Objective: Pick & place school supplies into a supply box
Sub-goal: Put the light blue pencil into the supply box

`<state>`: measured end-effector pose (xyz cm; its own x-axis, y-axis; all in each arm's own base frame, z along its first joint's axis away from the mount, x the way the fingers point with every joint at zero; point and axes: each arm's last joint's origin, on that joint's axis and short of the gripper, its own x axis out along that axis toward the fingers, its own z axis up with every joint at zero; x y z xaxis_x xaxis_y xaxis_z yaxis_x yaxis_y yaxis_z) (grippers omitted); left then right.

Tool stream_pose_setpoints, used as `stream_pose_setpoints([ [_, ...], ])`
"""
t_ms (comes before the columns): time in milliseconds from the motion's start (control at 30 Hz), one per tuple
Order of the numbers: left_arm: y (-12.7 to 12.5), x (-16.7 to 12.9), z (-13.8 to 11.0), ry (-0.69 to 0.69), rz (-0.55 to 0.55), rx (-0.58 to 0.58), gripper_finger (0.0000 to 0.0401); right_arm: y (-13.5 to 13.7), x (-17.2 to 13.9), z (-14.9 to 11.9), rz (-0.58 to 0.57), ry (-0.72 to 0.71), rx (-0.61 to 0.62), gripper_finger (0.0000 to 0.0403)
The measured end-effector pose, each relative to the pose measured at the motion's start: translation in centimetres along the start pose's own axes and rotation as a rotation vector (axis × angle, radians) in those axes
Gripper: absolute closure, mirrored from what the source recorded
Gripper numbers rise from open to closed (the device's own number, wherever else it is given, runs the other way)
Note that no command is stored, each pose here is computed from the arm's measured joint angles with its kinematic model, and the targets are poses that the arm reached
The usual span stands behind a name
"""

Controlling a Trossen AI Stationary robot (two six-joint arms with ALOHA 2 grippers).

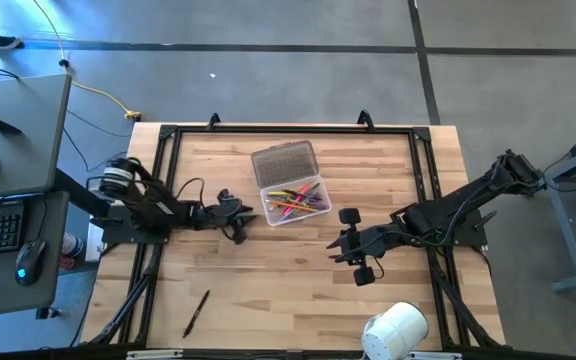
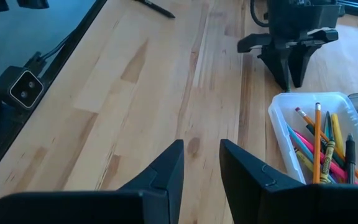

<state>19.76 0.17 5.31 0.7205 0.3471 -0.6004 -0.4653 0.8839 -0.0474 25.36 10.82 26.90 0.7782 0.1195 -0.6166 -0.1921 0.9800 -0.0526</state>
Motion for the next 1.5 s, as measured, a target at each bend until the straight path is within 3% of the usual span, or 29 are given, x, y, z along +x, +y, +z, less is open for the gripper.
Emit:
stream_pose_setpoints([
  [300,-0.05,0.58,-0.28,-0.045,0.008,0.005,0.0243,0.00,0.00,-0.03,0.000,0.004,-0.001,0.0316],
  [633,-0.03,0.60,-0.28,-0.053,0.001,-0.042,0.0364,-0.01,0.00,-0.03,0.000,0.003,-0.001,0.0316],
  [767,-0.01,0.59,-0.27,-0.059,0.015,-0.125,0.0364,-0.01,0.00,-0.03,0.000,0.003,-0.001,0.0316],
  [1400,0.03,0.63,0.40,-0.171,0.107,-0.161,0.0359,-0.01,0.00,-0.03,0.000,0.003,-0.034,0.0315],
  [1500,0.23,0.59,0.55,-0.209,0.173,-0.171,0.0358,-0.01,0.00,-0.03,0.000,0.003,-0.034,0.0316],
])
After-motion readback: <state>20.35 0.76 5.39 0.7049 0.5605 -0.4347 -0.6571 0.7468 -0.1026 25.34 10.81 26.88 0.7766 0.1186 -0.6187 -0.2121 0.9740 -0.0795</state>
